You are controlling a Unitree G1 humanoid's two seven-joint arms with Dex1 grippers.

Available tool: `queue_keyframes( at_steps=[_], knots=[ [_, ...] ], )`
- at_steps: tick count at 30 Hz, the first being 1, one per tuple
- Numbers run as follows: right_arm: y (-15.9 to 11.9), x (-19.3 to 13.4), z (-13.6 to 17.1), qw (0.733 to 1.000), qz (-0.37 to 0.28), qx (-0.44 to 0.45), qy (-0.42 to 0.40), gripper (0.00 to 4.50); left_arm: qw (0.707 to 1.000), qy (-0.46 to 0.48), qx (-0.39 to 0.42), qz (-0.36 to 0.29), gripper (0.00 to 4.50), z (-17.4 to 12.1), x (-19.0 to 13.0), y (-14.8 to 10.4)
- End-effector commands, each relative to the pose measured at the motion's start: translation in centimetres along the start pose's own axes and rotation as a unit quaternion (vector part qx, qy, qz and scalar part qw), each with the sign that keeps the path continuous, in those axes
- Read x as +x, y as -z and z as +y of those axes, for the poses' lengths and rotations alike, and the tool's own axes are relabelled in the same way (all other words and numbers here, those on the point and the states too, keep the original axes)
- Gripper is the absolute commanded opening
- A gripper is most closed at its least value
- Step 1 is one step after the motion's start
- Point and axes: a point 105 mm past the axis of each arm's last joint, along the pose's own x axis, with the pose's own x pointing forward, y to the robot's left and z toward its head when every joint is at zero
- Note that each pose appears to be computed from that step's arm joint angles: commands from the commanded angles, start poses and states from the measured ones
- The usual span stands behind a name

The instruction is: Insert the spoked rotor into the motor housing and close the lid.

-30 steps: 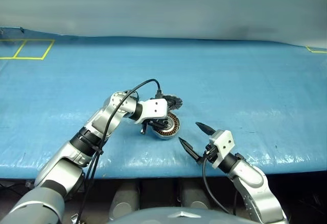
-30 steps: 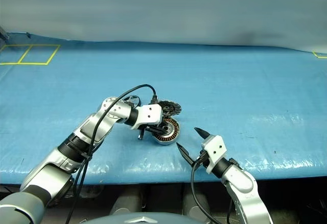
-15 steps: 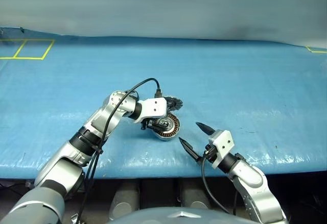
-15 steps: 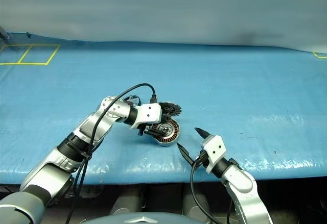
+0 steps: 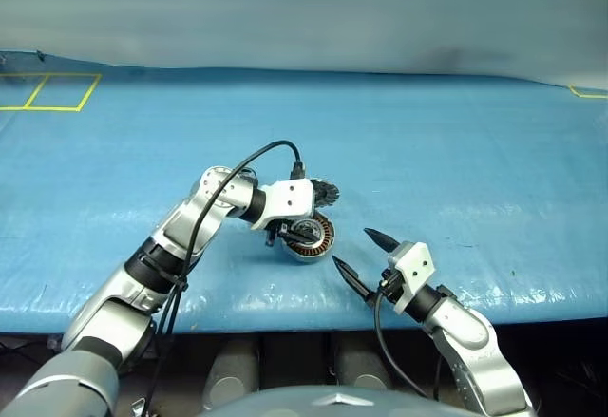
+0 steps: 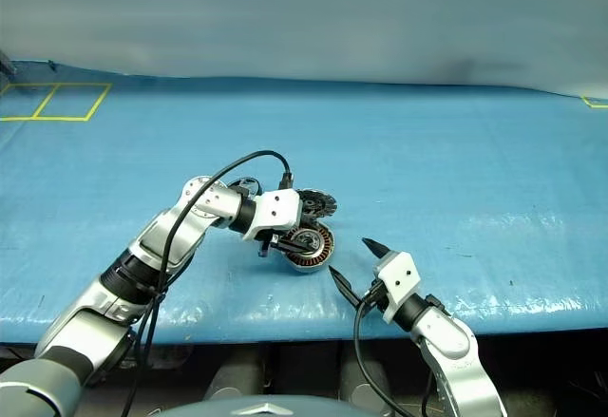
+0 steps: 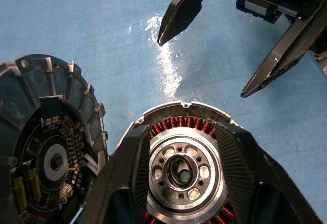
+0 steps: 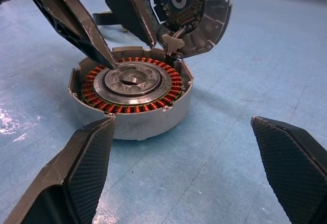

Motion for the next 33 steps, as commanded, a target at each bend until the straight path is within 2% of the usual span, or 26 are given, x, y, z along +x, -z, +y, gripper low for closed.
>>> queue_keyframes(
  at_steps=[1, 2, 3, 13, 33],
  knots=[
    [-0.8, 0.1, -0.1, 1.0, -0.014, -0.009, -0.003, 4.5, 1.0, -0.023, 0.012, -0.008, 0.44, 0.6, -0.5, -0.8],
    [-0.8, 0.1, -0.1, 1.0, -0.014, -0.009, -0.003, 4.5, 1.0, -0.029, 0.01, -0.006, 0.07, 0.7, -0.5, -0.7],
    [-0.8, 0.1, -0.1, 1.0, -0.014, -0.009, -0.003, 4.5, 0.999, -0.032, 0.009, -0.005, 0.03, 0.8, -0.5, -0.6],
    [-0.7, 0.1, -0.1, 1.0, -0.01, -0.009, -0.003, 4.5, 0.999, -0.048, -0.005, 0.018, 0.03, 1.1, 0.0, 0.4],
    [-0.6, 0.0, 0.0, 1.0, -0.009, -0.007, 0.0, 4.5, 0.999, -0.013, -0.002, 0.042, 0.03, -0.1, 0.2, 1.3]
  ],
)
